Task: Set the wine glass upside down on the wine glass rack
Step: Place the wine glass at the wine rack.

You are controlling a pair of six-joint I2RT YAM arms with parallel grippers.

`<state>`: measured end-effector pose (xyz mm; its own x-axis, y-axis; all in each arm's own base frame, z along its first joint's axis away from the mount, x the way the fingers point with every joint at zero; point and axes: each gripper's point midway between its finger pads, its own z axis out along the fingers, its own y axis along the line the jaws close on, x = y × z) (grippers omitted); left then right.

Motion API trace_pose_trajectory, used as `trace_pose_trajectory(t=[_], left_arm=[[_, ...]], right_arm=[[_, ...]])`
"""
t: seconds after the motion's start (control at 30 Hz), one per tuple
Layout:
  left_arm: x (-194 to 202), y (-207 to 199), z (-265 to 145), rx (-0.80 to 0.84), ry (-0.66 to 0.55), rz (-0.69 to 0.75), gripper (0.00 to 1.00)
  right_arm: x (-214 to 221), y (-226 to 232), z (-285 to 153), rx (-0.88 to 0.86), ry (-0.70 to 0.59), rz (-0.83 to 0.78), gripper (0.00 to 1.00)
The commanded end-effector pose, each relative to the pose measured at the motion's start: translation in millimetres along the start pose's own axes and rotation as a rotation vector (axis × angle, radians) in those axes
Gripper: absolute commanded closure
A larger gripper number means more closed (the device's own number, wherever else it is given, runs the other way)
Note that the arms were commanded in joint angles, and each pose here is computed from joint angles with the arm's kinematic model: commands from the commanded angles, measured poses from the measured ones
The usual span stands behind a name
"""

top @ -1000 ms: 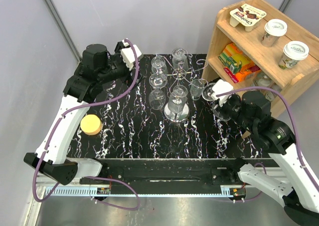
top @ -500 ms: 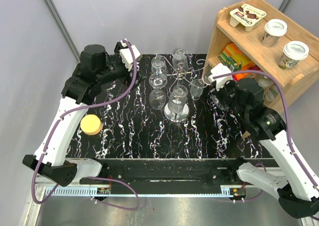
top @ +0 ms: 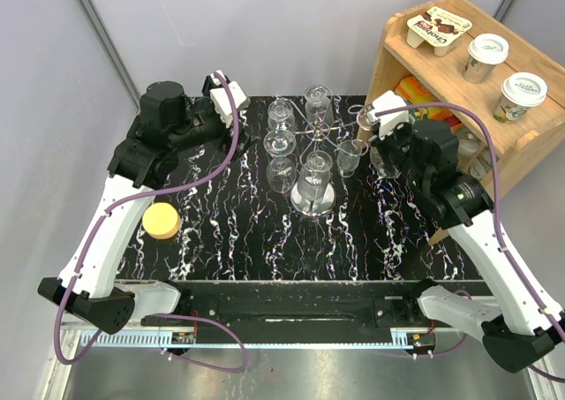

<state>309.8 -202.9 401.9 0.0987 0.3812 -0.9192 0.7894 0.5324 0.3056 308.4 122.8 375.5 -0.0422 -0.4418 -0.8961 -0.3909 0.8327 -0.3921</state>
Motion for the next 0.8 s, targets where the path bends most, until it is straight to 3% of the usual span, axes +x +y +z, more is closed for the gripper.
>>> trace_pose_trajectory(t=[0.0, 0.77], left_arm=[[-24, 2, -10, -0.014, -0.084, 0.035, 0.01], [-19, 3, -7, -0.009, -0.065, 0.047, 0.01]], right_arm=[[-50, -22, 3, 0.054, -0.174, 0.072, 1.0], [-73, 6, 38, -0.142, -0.225, 0.194, 1.0]])
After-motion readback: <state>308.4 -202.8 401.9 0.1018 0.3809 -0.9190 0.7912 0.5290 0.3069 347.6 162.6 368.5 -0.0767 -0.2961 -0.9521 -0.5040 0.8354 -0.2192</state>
